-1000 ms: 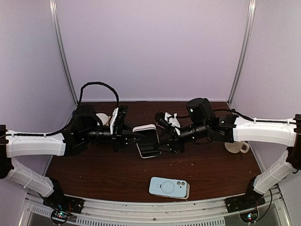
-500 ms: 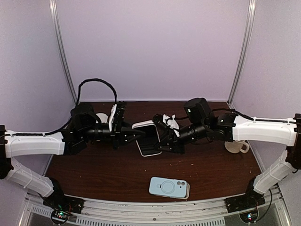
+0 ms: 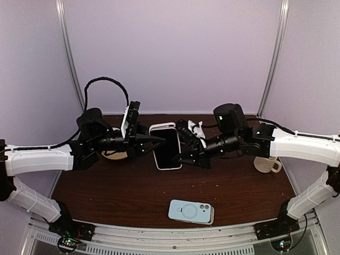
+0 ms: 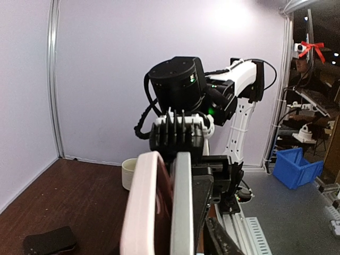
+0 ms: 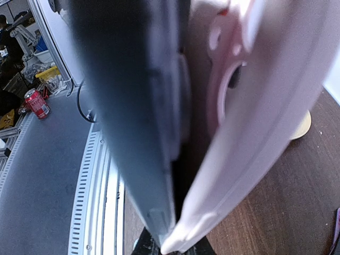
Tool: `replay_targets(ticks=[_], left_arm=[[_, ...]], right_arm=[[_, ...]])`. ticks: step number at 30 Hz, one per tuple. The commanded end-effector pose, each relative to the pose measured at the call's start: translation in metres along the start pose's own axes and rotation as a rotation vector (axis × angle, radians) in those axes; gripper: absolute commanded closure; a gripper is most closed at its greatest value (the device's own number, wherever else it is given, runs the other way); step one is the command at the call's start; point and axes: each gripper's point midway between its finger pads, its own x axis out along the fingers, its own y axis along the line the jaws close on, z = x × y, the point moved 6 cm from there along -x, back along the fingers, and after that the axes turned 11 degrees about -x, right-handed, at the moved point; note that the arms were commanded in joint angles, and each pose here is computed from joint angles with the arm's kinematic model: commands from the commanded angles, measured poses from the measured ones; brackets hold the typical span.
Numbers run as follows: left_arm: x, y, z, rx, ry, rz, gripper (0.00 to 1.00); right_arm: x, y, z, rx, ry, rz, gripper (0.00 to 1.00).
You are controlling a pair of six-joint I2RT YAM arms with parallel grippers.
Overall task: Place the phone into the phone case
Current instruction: Press the phone case onto the phone.
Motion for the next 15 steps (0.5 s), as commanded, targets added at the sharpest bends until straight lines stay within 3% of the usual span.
replay_targets(ticks=[1, 4, 8, 15], left_arm=[[0.0037, -0.0113, 0.0204, 0.046, -0.064, -0.056, 0.58], [0.001, -0.0112, 0.0204, 0.05, -0.067, -0.034, 0.54], [-0.0025, -0.0105, 0.0212, 0.054, -0.075, -0.001, 0.56], [-0.0026, -0.0123, 0.0237, 0.063, -0.079, -0.008, 0.97]], right_arm=[[-0.0286, -0.0014, 0.0608, -0.111, -0.211, -0.066, 1.0], [-0.0339, -0.0009, 0.0645, -0.132, -0.226, -0.085, 1.0], [-0.0354, -0.0004, 0.0633, -0.149, -0.222, -0.097, 1.0], [-0.0321, -0.0011, 0.0594, -0.137, -0.207, -0.088, 1.0]])
